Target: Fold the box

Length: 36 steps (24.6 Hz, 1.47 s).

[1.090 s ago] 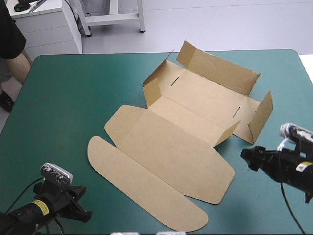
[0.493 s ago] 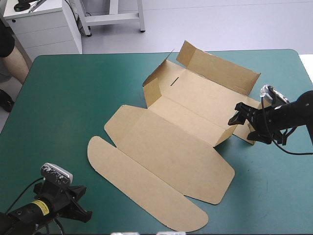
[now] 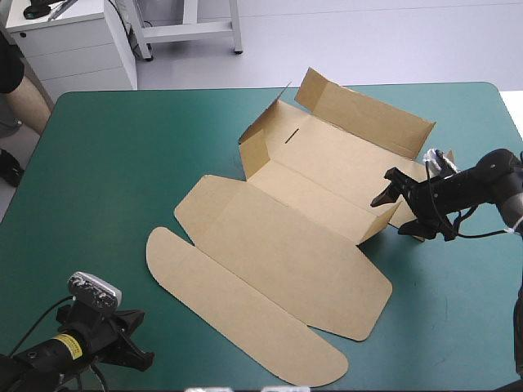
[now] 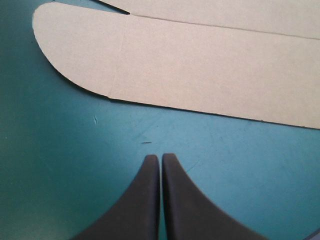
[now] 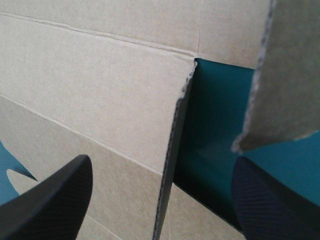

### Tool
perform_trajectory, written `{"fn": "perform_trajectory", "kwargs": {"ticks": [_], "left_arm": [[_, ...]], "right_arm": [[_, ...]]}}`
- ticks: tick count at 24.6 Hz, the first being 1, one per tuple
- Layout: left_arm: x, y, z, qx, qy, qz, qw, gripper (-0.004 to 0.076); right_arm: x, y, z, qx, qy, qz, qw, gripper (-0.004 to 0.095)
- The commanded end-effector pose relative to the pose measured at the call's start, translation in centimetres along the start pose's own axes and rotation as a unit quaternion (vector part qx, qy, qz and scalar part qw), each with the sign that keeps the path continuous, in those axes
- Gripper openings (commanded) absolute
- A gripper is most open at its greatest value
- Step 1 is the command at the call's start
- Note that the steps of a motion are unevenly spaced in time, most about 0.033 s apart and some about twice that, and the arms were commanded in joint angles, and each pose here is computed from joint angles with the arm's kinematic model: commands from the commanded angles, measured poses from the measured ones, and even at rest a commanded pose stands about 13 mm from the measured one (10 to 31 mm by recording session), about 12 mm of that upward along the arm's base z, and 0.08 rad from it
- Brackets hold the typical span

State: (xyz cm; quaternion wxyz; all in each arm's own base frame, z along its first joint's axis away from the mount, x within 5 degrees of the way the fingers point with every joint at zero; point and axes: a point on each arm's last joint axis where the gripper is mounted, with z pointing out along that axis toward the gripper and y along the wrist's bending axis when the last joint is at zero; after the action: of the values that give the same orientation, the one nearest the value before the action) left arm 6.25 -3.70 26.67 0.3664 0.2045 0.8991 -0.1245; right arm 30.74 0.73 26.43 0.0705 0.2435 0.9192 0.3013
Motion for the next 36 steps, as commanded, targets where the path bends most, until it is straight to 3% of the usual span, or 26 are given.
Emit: {"fn": "perform_trajectory", "kwargs": {"ticks": [1,6,10,16,18,28,36], "left_arm": [[-1.1,-0.1,-0.4,0.005,-0.035,-0.009,0.999,-0.0008],[-1.1,-0.1,-0.4,0.005,-0.035,-0.009,0.999,-0.0008],[-1.1,-0.1,-0.4,0.005,-0.035,-0.009,0.999,-0.0008],[-1.1,-0.1,-0.4,0.005,-0.035,-0.009,0.999,-0.0008],[-1.1,-0.1,-0.4,0.005,-0.035,-0.009,0.999,-0.0008],[-1.1,-0.1,-0.4,0.005,-0.035,-0.009,0.999,-0.0008],[-3.0,-0.2,-2.5,-0.006,-0.081,0.010,0.997,-0.0008]], "right_arm": [[-0.2,1.2,-1.1,-0.028,-0.021,-0.006,0.999,0.0709],[-0.4,1.0,-0.7,-0.028,-0.019,-0.003,0.999,0.0662],[-0.2,1.0,-0.6,-0.029,-0.008,-0.005,1.000,0.0548],[-0.1,1.2,1.6,-0.018,0.035,-0.025,0.999,0.0078],[-0.1,1.5,1.9,-0.019,0.025,-0.048,0.998,-0.0014],[-0.5,1.2,1.6,0.010,0.011,-0.139,0.990,-0.0014],[-2.4,4.4,-1.5,-0.003,-0.070,-0.266,0.961,-0.0014]]}}
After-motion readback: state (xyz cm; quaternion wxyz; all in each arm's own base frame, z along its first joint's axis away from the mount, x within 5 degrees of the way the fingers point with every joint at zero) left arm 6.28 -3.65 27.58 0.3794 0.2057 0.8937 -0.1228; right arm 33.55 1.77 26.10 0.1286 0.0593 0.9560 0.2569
